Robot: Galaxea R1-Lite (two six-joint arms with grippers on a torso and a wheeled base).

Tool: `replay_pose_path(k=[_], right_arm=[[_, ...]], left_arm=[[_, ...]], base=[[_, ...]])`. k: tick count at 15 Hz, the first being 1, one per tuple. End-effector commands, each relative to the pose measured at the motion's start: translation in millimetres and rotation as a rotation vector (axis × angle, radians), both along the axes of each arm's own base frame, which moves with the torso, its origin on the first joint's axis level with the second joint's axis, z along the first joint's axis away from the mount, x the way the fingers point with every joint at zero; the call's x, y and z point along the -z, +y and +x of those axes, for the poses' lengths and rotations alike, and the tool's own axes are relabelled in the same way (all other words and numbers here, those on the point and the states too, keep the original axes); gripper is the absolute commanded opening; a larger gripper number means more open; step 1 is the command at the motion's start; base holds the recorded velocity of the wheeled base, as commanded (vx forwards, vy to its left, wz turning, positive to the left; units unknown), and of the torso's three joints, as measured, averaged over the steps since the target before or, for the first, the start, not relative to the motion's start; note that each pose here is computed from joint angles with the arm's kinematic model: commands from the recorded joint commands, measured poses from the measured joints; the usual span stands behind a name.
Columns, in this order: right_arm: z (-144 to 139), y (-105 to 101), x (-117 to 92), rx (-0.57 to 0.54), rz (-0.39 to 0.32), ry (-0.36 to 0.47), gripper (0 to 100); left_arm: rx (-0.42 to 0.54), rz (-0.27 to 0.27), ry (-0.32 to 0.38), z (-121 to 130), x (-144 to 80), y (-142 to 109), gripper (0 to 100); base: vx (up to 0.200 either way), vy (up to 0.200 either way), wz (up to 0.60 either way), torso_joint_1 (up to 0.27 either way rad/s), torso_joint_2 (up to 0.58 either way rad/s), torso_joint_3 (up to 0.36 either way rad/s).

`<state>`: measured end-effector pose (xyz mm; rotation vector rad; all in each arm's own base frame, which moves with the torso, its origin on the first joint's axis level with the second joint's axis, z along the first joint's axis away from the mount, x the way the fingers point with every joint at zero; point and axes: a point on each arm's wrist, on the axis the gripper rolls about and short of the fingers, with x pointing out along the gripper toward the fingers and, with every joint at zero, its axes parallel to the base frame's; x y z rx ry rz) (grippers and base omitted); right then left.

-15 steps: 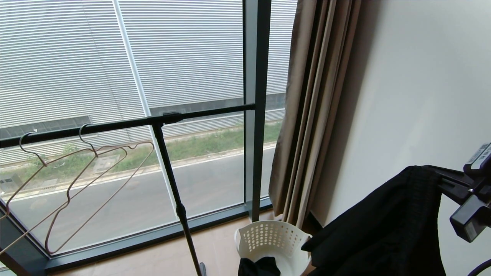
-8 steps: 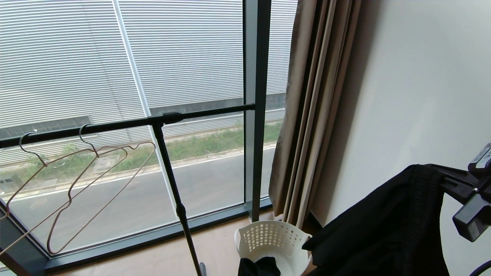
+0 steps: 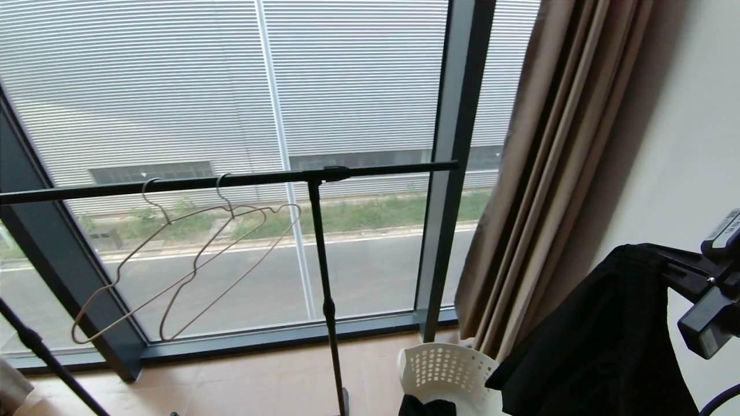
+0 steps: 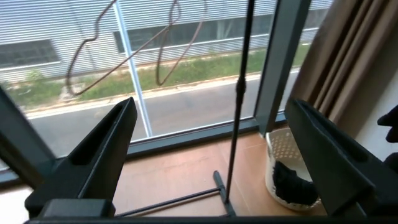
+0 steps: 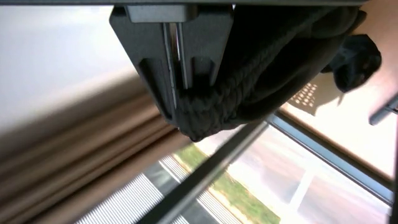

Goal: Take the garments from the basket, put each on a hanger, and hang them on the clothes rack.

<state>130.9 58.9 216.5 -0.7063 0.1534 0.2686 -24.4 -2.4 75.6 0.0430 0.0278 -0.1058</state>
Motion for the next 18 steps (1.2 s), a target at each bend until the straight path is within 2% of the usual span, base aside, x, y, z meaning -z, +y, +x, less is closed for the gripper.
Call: replay_pose_path(k=[1, 5, 18], right_arm=[[0.4, 0.3, 0.3, -0.001, -0.001, 0.002, 0], [0.4, 0.3, 0.3, -0.001, -0.001, 0.002, 0], [0.0, 0.1, 0.5, -0.001, -0.003, 0.001, 0]], left_arm=[[-0.001, 0.000, 0.000, 0.0, 0.0, 0.0, 100], [-0.001, 0.001, 0.002, 0.1, 0.0, 0.0, 100], [0.001, 0.000, 0.000, 0.0, 0.0, 0.0, 100]], base=[[0.000, 0.000, 0.60, -0.002, -0.01, 0.002], [0.000, 0.000, 0.00, 0.000, 0.00, 0.000], [0.000, 0.200, 0.00, 0.001, 0.00, 0.002]])
